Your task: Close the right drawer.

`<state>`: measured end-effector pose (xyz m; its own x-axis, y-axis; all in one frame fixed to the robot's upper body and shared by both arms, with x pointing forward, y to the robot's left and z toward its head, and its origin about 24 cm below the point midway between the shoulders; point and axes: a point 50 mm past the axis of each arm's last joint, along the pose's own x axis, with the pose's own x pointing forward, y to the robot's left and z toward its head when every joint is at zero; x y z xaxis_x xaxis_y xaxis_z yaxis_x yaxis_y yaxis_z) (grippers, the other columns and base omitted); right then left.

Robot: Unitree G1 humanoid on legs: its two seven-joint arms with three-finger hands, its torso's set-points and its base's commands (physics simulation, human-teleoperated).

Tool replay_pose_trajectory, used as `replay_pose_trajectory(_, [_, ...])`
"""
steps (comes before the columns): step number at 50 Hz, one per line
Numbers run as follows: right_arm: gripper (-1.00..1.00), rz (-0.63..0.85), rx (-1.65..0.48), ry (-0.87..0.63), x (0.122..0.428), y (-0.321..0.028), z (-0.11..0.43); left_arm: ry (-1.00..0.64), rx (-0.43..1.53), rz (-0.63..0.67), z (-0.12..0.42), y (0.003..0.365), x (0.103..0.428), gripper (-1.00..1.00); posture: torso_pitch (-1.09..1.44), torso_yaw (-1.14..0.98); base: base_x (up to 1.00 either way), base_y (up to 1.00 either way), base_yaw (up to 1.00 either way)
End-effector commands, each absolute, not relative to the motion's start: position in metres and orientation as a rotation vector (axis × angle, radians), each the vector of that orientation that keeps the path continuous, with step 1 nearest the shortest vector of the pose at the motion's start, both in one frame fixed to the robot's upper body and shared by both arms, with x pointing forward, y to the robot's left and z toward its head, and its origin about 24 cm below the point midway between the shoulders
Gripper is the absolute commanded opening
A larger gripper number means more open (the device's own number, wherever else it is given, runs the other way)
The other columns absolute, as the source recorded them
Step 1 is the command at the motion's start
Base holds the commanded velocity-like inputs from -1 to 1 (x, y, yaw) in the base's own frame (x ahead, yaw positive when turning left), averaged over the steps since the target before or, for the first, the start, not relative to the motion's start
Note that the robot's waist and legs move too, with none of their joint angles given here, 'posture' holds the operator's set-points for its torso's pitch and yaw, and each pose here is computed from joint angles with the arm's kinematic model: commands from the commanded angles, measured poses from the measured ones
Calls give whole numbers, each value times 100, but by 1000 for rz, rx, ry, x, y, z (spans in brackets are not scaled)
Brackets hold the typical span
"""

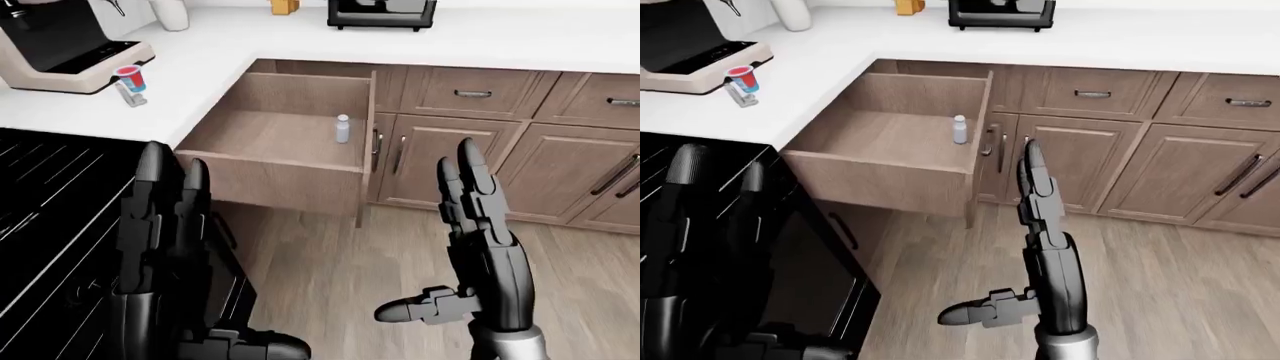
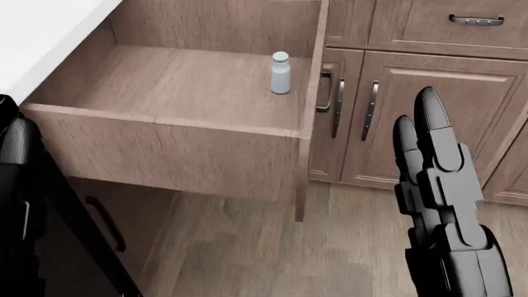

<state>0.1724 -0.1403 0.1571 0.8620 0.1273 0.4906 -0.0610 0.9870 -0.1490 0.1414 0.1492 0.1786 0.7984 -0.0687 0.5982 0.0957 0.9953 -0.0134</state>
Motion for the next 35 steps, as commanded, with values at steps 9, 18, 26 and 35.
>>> replay_pose_trajectory(9, [100, 107, -119, -577, 170, -138, 166, -678, -38, -81, 185, 150, 138, 100, 0, 0, 12, 26, 0])
replay_pose_trajectory(18, [100, 108, -121, -576, 170, -138, 165, -680, -36, -83, 184, 150, 138, 100, 0, 0, 12, 1, 0])
replay_pose_trajectory(26, [100, 105, -117, -572, 170, -138, 165, -680, -35, -84, 184, 150, 138, 100, 0, 0, 15, 0, 0])
replay_pose_trajectory(35, [100, 103, -119, -567, 171, -139, 164, -681, -34, -83, 185, 150, 138, 100, 0, 0, 22, 0, 0])
